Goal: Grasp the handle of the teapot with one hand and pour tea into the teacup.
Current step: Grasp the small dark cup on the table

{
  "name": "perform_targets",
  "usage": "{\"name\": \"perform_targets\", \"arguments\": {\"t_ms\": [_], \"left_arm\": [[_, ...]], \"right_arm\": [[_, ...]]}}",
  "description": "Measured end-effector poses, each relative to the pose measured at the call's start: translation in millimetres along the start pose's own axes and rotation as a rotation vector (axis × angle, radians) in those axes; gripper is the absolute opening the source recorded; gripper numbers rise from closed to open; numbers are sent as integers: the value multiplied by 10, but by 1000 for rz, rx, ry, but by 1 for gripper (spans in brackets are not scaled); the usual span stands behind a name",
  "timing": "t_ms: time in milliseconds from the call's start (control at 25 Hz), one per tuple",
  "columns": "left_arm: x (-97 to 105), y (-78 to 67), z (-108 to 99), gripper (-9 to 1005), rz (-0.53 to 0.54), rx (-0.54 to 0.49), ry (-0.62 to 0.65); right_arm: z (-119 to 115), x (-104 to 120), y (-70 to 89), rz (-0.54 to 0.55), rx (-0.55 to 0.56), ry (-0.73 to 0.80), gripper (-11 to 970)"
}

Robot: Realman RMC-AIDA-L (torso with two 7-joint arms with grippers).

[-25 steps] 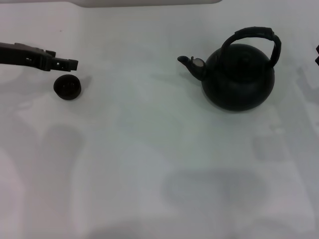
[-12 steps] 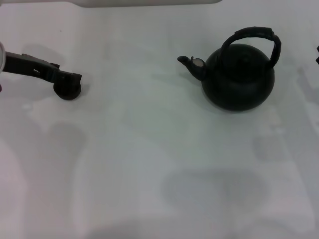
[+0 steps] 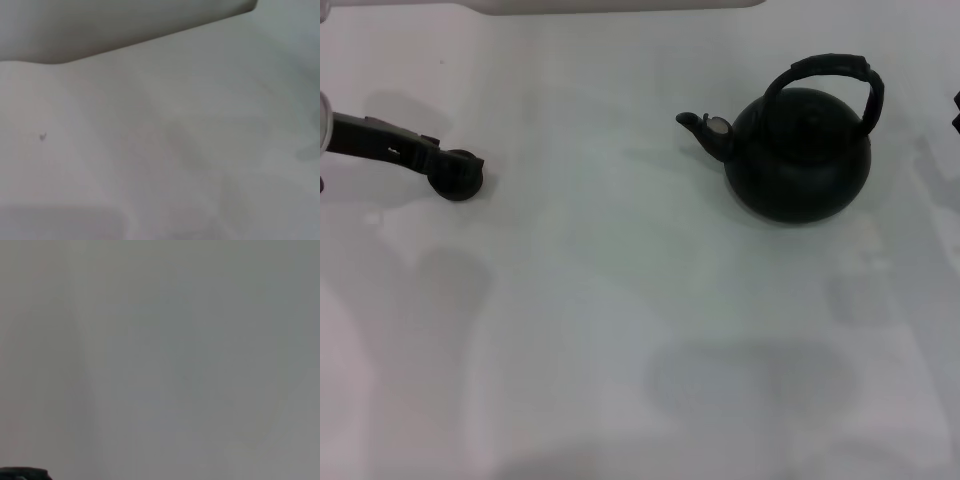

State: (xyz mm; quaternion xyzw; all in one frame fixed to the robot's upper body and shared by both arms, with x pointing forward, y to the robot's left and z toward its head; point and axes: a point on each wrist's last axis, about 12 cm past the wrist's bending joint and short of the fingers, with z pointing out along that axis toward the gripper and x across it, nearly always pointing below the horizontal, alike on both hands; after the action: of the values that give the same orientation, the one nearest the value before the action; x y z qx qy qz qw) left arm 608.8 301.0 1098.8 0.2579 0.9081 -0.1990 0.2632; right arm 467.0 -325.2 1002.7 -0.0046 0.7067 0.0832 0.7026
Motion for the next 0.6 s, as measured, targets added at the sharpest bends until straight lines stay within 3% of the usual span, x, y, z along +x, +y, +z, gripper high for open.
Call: {"name": "perform_targets", "arguments": {"t_ms": [600], "left_arm": [[39, 9, 35, 793, -17, -16, 27]], "right_arm": [[3, -2, 10, 2, -3, -2, 840]]}}
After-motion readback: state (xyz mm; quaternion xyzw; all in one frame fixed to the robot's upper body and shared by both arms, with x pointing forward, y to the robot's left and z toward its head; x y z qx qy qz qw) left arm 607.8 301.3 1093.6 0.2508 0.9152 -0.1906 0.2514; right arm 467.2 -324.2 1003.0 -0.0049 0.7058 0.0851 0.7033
